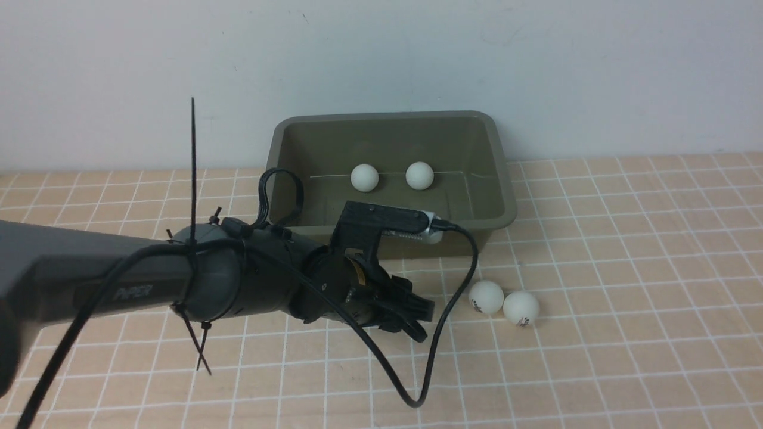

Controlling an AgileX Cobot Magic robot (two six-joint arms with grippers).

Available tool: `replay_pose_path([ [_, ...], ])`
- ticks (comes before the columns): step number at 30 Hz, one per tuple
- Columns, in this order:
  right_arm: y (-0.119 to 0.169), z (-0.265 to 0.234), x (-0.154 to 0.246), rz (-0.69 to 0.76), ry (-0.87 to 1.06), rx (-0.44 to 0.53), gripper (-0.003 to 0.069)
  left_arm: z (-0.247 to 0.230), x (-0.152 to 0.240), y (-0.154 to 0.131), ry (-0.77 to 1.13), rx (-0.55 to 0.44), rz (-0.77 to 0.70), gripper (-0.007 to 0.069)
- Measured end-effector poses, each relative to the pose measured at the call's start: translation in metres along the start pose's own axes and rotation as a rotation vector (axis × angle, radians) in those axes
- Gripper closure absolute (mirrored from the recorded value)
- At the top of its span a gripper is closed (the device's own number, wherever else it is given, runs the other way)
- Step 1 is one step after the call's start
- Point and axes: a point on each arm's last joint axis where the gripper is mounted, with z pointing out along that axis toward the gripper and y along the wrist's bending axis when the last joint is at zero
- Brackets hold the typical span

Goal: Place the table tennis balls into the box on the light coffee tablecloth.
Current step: 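Reach for and grasp a ping pong ball on the table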

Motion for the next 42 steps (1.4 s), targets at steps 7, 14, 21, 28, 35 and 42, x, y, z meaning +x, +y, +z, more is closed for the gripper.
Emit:
replay_pose_path([
  [7,-0.001,0.000,0.000,-0.012,0.003,0.014,0.0673,-0.066,-0.016,-0.044,-0.133,0.107,0.205,0.0325],
  [14,-0.001,0.000,0.000,-0.012,0.003,0.014,0.0673,-0.073,-0.056,0.027,-0.270,-0.039,0.130,0.0325],
  [21,-0.001,0.000,0.000,-0.012,0.003,0.014,0.0673,-0.045,-0.091,0.092,-0.253,-0.176,0.174,0.0270],
  [28,-0.001,0.000,0.000,-0.012,0.003,0.014,0.0673,-0.042,-0.107,0.091,-0.179,-0.169,0.189,0.0111],
  [35,-0.001,0.000,0.000,-0.007,0.002,0.009,0.0673,-0.057,-0.114,0.084,-0.074,-0.149,0.182,0.0144],
  [42,0.003,0.000,-0.001,0.023,-0.007,-0.028,0.0673,-0.118,-0.123,0.057,-0.114,-0.039,0.103,0.0295],
])
